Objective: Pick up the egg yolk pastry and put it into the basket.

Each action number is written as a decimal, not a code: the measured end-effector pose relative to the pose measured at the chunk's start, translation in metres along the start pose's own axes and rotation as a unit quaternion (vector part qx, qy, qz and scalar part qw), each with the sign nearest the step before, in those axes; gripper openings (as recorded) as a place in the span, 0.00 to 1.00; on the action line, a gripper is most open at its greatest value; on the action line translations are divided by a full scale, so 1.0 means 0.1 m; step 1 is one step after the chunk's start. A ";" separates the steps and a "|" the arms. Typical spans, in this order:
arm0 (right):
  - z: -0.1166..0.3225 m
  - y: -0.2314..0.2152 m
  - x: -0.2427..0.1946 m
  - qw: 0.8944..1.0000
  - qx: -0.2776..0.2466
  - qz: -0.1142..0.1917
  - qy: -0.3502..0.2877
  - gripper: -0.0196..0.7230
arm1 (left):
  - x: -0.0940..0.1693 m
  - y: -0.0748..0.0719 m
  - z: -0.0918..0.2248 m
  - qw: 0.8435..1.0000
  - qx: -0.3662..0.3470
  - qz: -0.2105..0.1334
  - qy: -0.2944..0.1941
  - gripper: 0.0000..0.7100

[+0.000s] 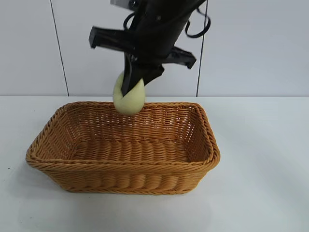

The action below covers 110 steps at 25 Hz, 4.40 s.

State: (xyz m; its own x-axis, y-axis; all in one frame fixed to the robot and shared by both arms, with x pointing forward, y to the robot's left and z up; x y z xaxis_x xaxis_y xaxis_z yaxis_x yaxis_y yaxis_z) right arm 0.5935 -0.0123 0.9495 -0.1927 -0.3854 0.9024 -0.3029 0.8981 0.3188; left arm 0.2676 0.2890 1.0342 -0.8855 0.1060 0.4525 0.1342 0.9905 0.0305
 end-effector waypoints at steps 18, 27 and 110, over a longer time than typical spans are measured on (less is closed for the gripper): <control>0.13 -0.19 -0.58 0.998 -0.012 0.029 0.060 0.90 | 0.00 0.00 0.00 1.000 0.000 0.000 0.000 0.98; -0.44 -0.26 0.18 0.990 0.033 0.137 0.021 0.95 | 0.00 0.00 0.00 1.000 0.000 0.000 0.000 0.98; 3.35 -1.27 2.52 0.886 -0.038 0.184 -0.424 0.96 | 0.00 0.00 0.00 1.000 0.000 0.000 0.000 0.98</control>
State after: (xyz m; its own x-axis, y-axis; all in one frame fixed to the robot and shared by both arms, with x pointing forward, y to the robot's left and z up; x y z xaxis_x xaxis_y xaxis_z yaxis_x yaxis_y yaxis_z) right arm 0.2706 -0.2949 1.0395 -0.9075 -0.0561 0.4164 -0.0175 0.9952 0.0960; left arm 0.2676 0.2890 1.0342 -0.8855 0.1060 0.4525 0.1338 0.9906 0.0297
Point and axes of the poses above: a point on each arm's last joint axis where the gripper is mounted, x pointing back along that axis away from the gripper, y along the wrist's bending axis when the last joint is at zero, z = x × y, the point moved 4 cm from there along -x, pointing out along that axis toward the gripper, and after that the axes turned 5 degrees about -x, right-handed, at the moved point
